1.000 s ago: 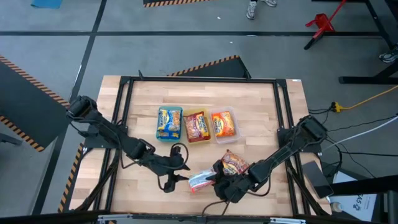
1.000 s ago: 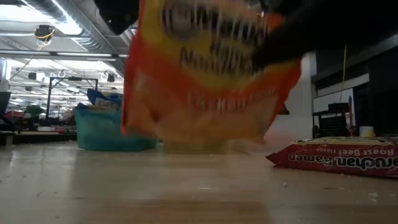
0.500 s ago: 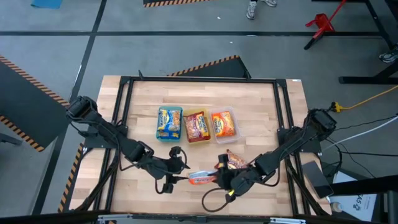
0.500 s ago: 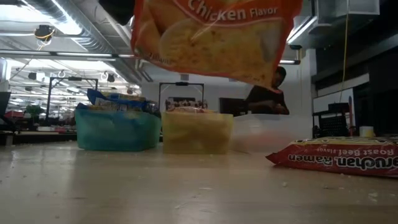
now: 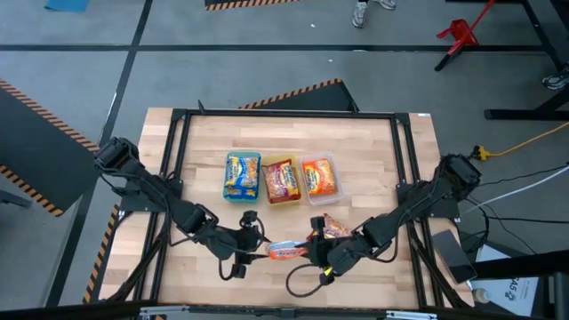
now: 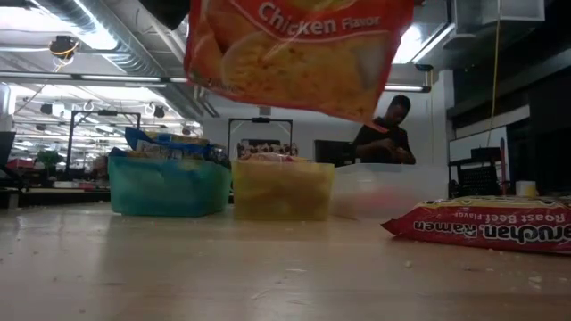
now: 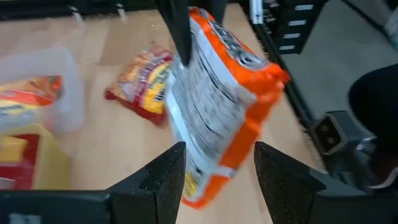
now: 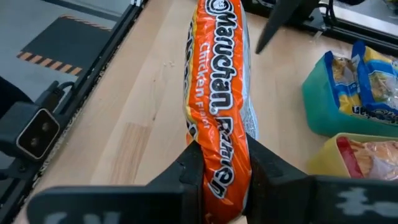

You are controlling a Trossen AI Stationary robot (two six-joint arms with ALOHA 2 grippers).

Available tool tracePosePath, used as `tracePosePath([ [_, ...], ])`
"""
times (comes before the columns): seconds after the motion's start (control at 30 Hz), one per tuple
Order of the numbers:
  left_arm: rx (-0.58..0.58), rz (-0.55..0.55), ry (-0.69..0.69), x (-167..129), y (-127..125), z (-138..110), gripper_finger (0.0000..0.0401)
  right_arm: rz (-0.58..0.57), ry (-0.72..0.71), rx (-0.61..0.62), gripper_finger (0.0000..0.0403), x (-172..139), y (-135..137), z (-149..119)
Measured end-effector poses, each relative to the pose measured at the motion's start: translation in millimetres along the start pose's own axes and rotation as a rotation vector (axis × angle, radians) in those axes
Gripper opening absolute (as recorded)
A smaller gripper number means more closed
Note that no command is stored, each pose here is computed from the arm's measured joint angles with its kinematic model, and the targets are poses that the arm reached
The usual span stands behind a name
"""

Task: Sort Maruchan noodles
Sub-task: Put the orange bag into the white bin

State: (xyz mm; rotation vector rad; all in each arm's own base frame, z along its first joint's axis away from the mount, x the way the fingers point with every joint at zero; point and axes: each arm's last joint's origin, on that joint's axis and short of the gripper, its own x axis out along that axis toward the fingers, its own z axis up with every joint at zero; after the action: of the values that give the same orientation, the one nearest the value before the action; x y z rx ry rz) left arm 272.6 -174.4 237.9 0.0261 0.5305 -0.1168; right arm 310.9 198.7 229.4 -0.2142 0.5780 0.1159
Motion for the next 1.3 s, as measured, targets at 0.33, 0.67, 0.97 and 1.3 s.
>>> tracePosePath([
  [0.33,0.039,0.039,-0.011,0.3,1.9,0.7,0.0184,0.037,-0.021,0.019,0.0053,7.1,-14.1,4.9],
  [0.67,0.037,-0.002,-0.004,0.4,0.7,0.9,0.0184,0.021,-0.033,0.012,0.0053,9.5,-20.6,6.8],
  [0.97,0.069,0.031,-0.004,3.5,4.8,1.1,0.0184,0.02,-0.087,0.029,0.0053,6.1,-24.0,13.9],
  [1.3,0.099,0.051,-0.026,5.7,10.0,4.8,0.0184,0.028,-0.133,0.037,0.0053,2.3,-24.5,25.2],
])
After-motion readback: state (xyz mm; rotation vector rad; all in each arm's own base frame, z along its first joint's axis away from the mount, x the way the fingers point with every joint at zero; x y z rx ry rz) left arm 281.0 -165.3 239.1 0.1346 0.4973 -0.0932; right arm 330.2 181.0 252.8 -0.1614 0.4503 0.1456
